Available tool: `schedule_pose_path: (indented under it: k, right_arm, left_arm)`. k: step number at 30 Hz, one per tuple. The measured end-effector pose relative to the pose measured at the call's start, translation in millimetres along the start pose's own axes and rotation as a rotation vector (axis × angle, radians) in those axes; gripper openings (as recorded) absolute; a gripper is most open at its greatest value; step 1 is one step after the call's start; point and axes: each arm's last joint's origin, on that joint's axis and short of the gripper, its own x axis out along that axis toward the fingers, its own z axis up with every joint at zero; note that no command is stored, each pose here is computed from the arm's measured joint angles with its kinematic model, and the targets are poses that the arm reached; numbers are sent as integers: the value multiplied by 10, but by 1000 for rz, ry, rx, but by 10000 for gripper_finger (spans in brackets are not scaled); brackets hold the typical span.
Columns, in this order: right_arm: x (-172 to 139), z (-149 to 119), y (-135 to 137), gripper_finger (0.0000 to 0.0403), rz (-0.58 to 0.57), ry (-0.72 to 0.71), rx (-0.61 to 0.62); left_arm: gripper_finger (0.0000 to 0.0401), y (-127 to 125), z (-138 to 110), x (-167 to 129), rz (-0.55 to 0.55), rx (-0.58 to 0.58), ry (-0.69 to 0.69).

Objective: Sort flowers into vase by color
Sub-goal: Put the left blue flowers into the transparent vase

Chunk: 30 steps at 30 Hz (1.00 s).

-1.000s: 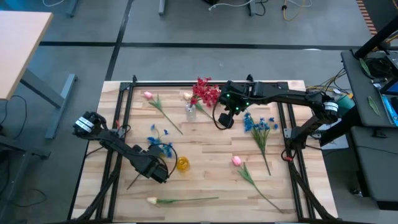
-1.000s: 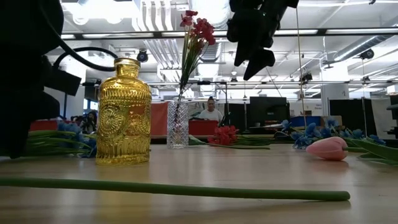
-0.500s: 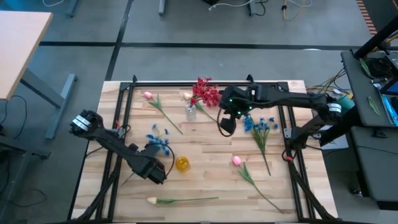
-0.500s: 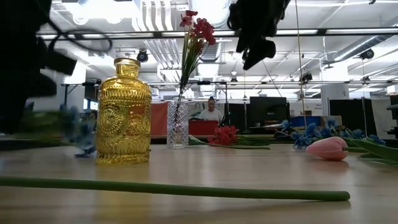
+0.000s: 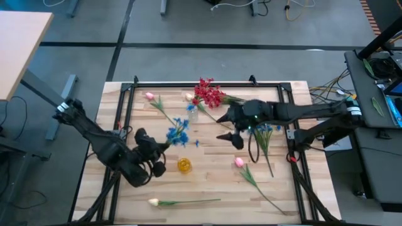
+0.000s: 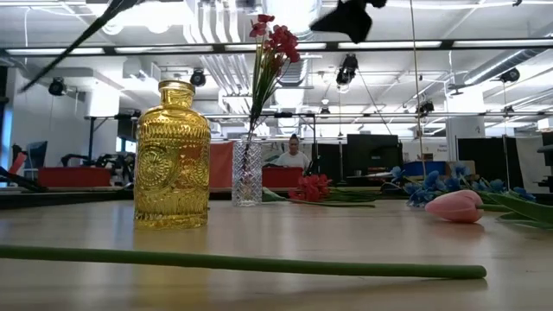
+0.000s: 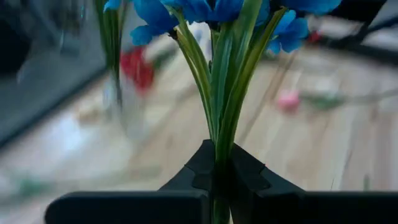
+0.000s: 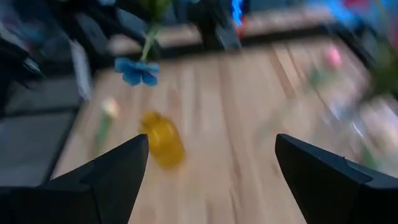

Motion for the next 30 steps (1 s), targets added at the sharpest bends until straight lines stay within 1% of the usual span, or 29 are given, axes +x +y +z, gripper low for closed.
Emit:
schedule_pose_path:
  k: [3, 5, 6, 9, 10, 11, 12, 14, 17, 19, 23, 30]
  right_arm:
    - [122, -96, 63, 341, 52, -136, -56]
    - [218, -154, 76, 341, 72, -221, -67]
    - [267, -184, 81, 341, 81, -255, -66]
    - [413, -253, 79, 341, 117, -305, -55]
    - [454, -270, 80, 341, 138, -312, -57]
    - [495, -287, 83, 341, 158, -319, -52]
    - [533, -297, 95, 341, 177, -332, -53]
    - [604, -328, 149, 341, 204, -380, -78]
    - [697, -384, 287, 341, 239, -494, -159]
    - [747, -412, 362, 341, 252, -545, -195]
    - [822, -408, 378, 341, 218, -568, -192]
    - [912, -297, 385, 341, 214, -592, -192]
  left_arm:
    - [4, -34, 203, -50, -49, 47, -113]
    - [4, -95, 322, -61, -121, 92, -167]
    - [4, -138, 385, -63, -187, 118, -190]
    - [4, -278, 525, -30, -451, 218, -269]
    - [4, -318, 550, -6, -515, 247, -301]
    - [4, -339, 561, 26, -550, 270, -324]
    - [4, -349, 561, 69, -558, 287, -338]
    - [4, -344, 548, 177, -528, 295, -354]
    - [4, -323, 457, 381, -472, 295, -328]
    - [4, -303, 382, 501, -450, 285, -308]
    - [4, -261, 314, 592, -441, 250, -283]
    - [4, -256, 223, 658, -444, 231, -294]
